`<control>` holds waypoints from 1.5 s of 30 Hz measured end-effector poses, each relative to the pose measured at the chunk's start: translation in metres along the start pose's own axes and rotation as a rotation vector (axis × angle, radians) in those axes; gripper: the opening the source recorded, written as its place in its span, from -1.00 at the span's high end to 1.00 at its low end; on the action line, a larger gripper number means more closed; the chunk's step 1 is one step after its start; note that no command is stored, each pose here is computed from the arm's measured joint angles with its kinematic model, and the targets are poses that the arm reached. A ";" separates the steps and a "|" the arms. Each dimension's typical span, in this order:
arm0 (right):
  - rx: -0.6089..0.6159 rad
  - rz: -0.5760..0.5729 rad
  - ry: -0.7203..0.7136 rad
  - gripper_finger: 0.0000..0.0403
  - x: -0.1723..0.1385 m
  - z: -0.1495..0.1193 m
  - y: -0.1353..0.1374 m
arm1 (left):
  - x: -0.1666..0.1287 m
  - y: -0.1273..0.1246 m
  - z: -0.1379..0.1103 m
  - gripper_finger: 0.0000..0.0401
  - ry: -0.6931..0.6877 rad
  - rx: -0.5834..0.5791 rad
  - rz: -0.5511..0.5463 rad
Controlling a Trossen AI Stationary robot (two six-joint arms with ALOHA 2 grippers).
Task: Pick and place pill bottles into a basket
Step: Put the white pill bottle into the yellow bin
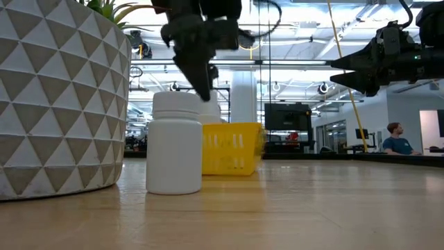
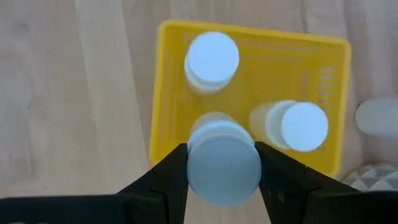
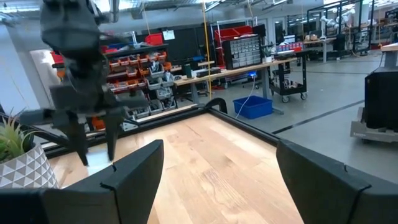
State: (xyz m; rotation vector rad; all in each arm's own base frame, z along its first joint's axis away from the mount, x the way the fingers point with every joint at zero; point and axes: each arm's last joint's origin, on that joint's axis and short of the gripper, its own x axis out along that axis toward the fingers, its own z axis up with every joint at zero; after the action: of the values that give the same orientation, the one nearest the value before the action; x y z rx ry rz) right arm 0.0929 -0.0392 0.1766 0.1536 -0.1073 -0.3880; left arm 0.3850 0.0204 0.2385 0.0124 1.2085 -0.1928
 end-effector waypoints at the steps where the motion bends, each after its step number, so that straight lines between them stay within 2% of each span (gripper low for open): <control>1: 0.000 0.000 0.000 -0.50 0.000 0.000 0.000 | 0.003 0.002 0.000 0.19 0.006 -0.001 -0.004; 23: -0.002 -0.002 0.012 -0.50 0.001 -0.001 0.000 | 0.045 0.012 -0.002 0.19 0.088 -0.005 -0.035; 33: -0.003 -0.002 0.017 -0.50 0.001 -0.001 0.000 | 0.044 0.010 -0.002 0.17 0.086 -0.007 -0.033; 34: -0.003 -0.002 0.017 -0.50 0.001 -0.001 0.000 | 0.044 0.010 -0.002 0.09 0.086 -0.012 -0.033; 40: -0.003 -0.002 0.017 -0.50 0.001 -0.001 0.000 | 0.039 0.002 0.001 -0.70 0.078 -0.032 -0.003; 43: -0.003 -0.002 0.017 -0.50 0.001 -0.001 0.000 | 0.030 0.001 0.007 -0.92 0.054 -0.044 0.051; 45: -0.003 -0.002 0.016 -0.50 0.001 -0.001 0.000 | 0.022 -0.001 0.011 -0.96 0.029 -0.041 0.069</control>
State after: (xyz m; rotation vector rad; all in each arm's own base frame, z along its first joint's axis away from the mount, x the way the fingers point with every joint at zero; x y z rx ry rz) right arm 0.0940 -0.0396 0.1753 0.1540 -0.0913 -0.3888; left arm 0.4023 0.0154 0.2224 0.0213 1.2392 -0.1077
